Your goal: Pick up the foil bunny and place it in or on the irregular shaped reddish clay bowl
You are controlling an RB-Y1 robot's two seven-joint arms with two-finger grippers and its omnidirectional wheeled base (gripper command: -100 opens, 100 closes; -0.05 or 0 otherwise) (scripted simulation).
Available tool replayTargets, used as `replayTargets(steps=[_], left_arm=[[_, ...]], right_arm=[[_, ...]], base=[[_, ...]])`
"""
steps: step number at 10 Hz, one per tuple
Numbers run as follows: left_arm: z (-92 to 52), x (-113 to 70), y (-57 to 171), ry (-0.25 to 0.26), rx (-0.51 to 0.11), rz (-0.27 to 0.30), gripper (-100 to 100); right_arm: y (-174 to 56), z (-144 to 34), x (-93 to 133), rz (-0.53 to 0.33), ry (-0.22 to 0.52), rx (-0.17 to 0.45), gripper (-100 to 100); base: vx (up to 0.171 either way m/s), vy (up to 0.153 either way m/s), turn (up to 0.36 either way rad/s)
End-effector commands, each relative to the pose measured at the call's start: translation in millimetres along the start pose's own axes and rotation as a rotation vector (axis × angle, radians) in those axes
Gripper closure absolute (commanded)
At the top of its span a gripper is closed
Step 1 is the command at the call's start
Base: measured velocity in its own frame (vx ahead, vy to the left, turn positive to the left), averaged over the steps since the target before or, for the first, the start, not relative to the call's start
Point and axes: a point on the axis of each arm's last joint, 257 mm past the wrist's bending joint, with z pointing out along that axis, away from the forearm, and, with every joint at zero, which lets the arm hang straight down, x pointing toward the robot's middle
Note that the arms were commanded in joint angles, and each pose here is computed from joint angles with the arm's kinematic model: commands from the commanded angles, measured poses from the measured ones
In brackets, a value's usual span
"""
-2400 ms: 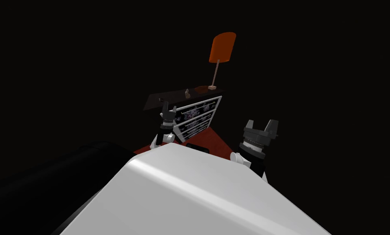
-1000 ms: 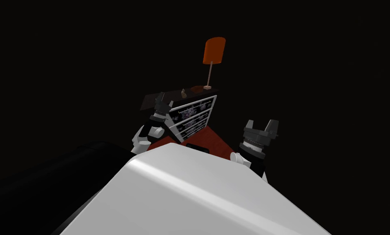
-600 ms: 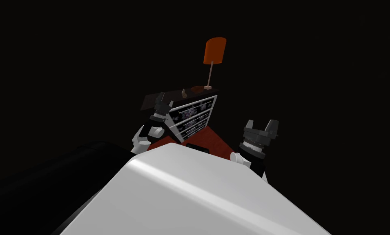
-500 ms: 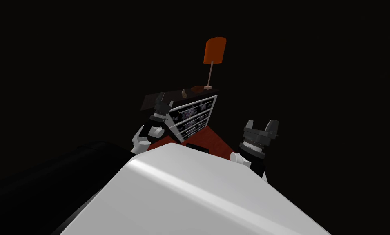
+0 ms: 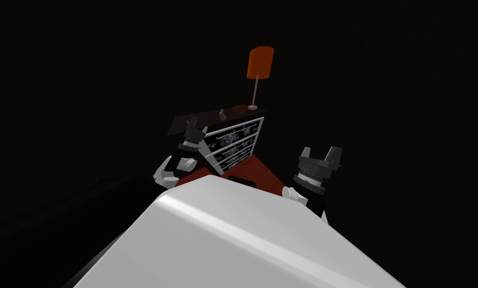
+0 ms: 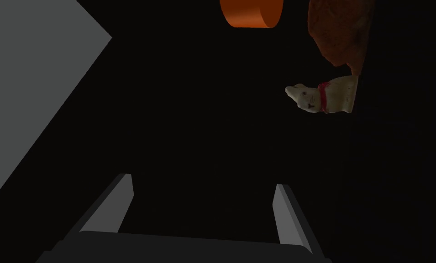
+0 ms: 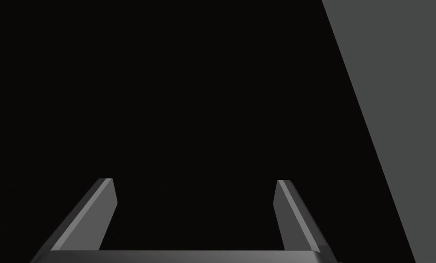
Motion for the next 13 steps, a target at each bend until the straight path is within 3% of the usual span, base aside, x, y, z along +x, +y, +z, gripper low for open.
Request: replayTargets(steps=[1, 4, 9, 12, 13], left_arm=[[-11.9, -17.6, 5, -0.024, -0.032, 0.038, -100], [-28.6, -42.4, 9, -0.054, -0.071, 0.096, -100], [-75.7, -93.4, 16, -0.105, -0.191, 0.226, -100], [-90.4, -111.1, 12, -0.119, -0.228, 0.280, -100], [-102.7, -122.8, 10, -0.125, -0.260, 0.316, -100]], right_arm=[[0, 0.0, 0, 0.000, 0.000, 0.000, 0], [0, 0.0, 0, 0.000, 0.000, 0.000, 0], [0, 0.0, 0, 0.000, 0.000, 0.000, 0], [0, 0.0, 0, 0.000, 0.000, 0.000, 0], [0, 0.0, 0, 0.000, 0.000, 0.000, 0]], base=[[0.033, -0.117, -0.020], [0.025, -0.098, -0.014], [0.022, -0.127, -0.020], [0.023, -0.099, -0.012], [0.030, -0.085, -0.018]])
